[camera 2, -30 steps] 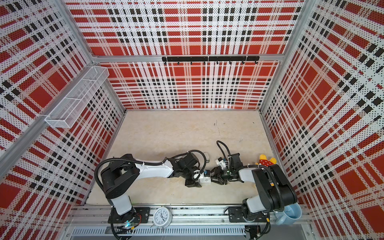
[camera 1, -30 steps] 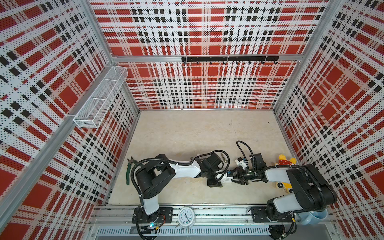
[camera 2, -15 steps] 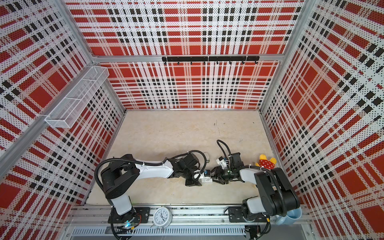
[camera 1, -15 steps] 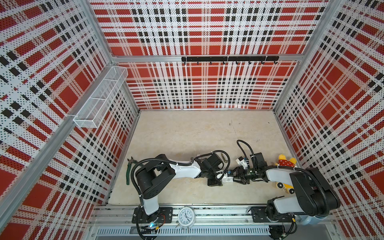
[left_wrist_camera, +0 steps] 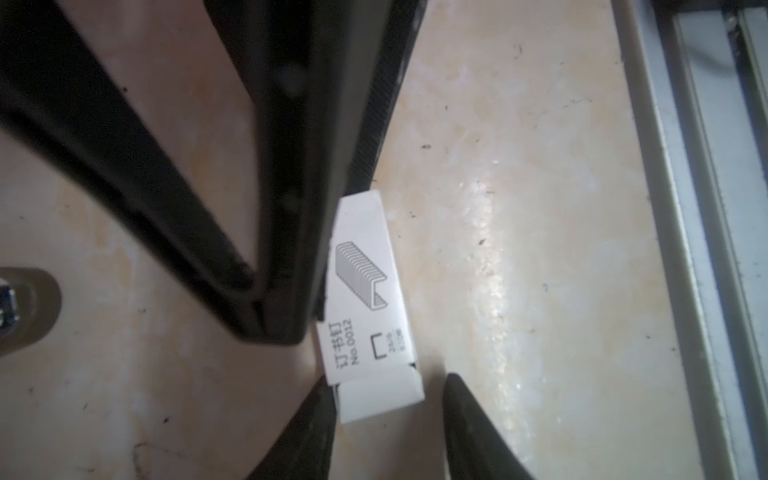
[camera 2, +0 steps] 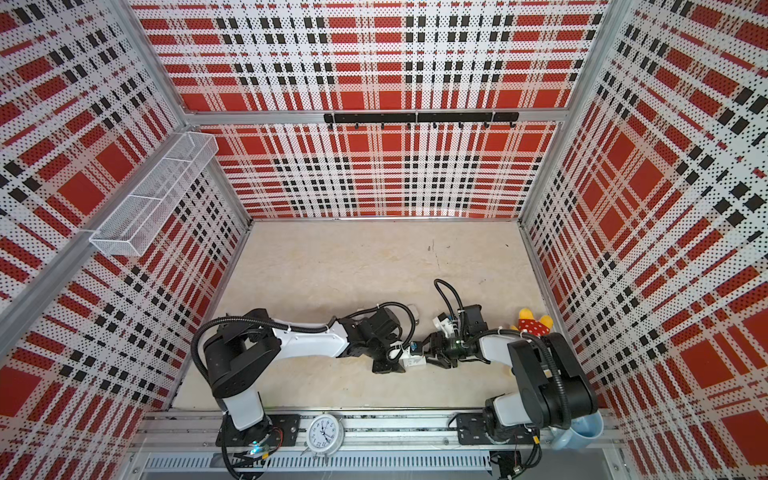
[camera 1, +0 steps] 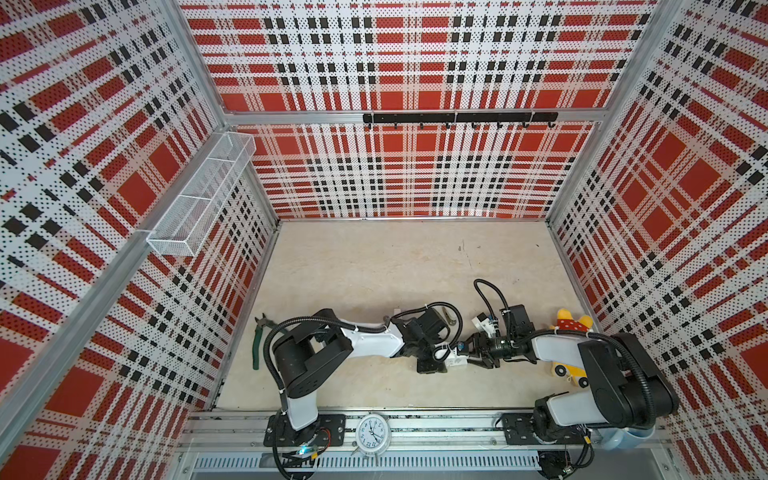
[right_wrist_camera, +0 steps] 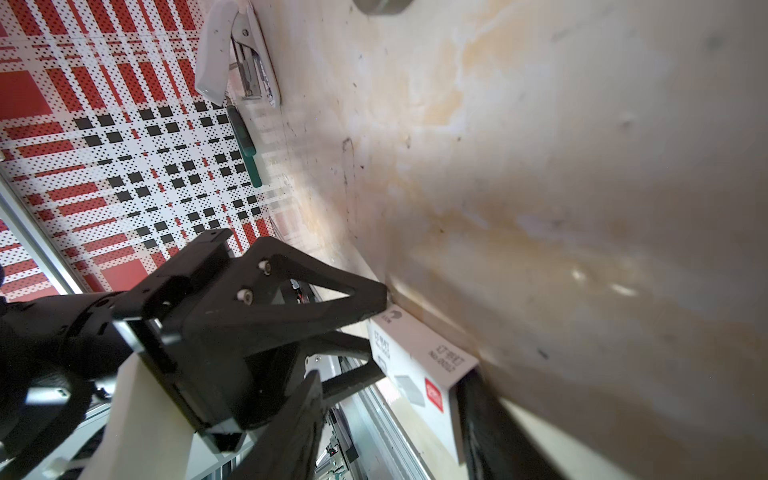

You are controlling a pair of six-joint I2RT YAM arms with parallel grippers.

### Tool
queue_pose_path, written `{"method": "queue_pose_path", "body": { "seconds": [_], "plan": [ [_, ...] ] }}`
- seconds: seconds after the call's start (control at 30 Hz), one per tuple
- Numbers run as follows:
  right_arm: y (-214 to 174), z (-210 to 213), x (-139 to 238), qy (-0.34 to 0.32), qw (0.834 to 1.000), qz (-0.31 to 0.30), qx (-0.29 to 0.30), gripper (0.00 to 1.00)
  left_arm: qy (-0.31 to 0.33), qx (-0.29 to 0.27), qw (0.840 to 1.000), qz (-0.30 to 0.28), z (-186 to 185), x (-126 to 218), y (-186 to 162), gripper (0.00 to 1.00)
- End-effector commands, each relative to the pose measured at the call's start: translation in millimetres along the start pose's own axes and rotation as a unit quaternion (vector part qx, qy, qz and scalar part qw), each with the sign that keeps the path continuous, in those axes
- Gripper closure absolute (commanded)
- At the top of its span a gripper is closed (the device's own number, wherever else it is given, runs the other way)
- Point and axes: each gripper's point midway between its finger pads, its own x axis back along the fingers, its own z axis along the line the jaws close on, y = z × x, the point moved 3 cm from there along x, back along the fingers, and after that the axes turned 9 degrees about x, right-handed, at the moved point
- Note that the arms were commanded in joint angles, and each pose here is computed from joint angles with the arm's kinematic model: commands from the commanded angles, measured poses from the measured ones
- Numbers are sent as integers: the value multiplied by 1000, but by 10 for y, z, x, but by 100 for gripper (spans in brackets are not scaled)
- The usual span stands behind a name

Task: Load the staples into the stapler

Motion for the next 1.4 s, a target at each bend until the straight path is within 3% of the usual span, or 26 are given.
{"method": "queue_pose_path", "body": {
  "seconds": [0.0, 0.3, 0.7, 0.83, 1.37],
  "plan": [
    [3, -96, -28, -20, 1000, -2, 6, 45, -12, 8, 1000, 25, -60, -108, -124, 59],
    [10, -98, -6, -28, 999, -15, 6, 46, 5, 16, 1000, 24, -16, -113, -132, 51],
    [16, -120, 56, -60, 998, -24, 14, 42, 14, 15, 999, 34, 0, -141, -212, 65],
    [25, -119, 69, -63, 998, -28, 16, 41, 14, 15, 999, 35, -1, -141, -216, 74],
    [48, -135, 237, -71, 996, -47, 4, 43, 14, 7, 999, 50, -5, -119, -267, 69]
  ]
}}
